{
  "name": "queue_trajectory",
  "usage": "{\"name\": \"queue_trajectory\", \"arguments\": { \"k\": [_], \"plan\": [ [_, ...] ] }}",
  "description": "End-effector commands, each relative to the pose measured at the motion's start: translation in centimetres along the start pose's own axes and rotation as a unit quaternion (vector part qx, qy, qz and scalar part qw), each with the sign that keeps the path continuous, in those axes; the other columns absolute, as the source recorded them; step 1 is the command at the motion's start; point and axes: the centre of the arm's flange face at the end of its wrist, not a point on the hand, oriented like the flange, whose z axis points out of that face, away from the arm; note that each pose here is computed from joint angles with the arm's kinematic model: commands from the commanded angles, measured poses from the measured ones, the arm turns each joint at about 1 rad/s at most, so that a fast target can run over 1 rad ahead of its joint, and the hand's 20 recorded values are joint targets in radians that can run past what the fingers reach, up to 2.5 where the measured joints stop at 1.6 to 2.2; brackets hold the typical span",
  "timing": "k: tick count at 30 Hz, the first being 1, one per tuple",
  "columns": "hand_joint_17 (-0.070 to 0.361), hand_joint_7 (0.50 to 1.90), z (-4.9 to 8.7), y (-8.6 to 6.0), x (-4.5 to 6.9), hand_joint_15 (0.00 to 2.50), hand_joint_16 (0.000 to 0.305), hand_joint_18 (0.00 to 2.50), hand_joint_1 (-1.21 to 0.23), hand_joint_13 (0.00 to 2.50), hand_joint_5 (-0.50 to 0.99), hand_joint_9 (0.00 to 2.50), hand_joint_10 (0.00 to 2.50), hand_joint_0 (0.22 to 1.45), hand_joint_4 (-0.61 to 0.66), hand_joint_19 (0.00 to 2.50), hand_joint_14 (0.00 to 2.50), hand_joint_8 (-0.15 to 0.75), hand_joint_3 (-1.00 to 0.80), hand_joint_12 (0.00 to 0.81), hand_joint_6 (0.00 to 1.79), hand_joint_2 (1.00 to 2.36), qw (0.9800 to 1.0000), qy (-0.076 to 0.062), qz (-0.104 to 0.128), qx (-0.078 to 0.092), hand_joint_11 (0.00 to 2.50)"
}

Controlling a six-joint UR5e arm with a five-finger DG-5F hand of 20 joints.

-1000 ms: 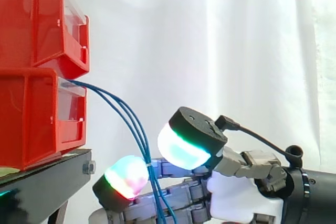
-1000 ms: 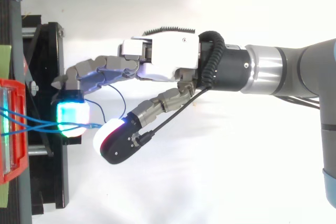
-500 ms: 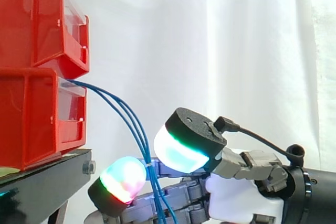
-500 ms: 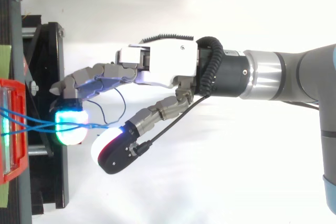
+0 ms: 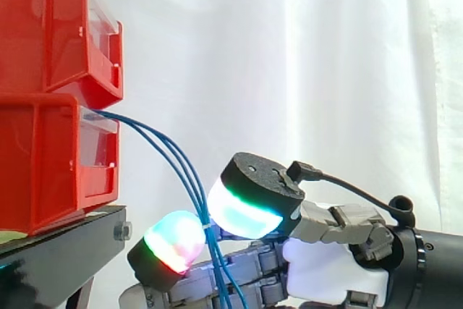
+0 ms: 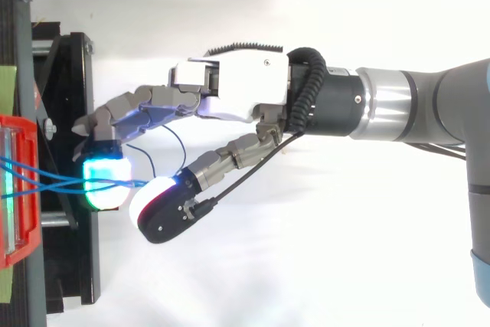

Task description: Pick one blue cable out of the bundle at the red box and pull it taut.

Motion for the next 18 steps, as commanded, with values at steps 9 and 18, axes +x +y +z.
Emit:
{"name": "queue_trajectory", "arguments": {
  "k": [9, 18],
  "plan": [
    [0.12, 1.03, -0.02, -0.09, -0.15, 0.12, 0.054, 0.27, -0.73, 0.26, -0.14, 0.49, 0.0, 0.62, 0.23, 0.19, 0.0, 0.34, -0.36, 0.368, 0.7, 1.01, 1.0, -0.001, 0.0, 0.001, 0.21],
    [0.12, 0.93, -0.24, -0.28, -0.4, 0.13, 0.053, 0.28, -0.73, 0.27, -0.16, 0.5, 0.0, 0.62, 0.21, 0.2, 0.0, 0.341, -0.35, 0.368, 0.78, 1.01, 0.9999, -0.001, -0.003, 0.011, 0.22]
  ]
}}
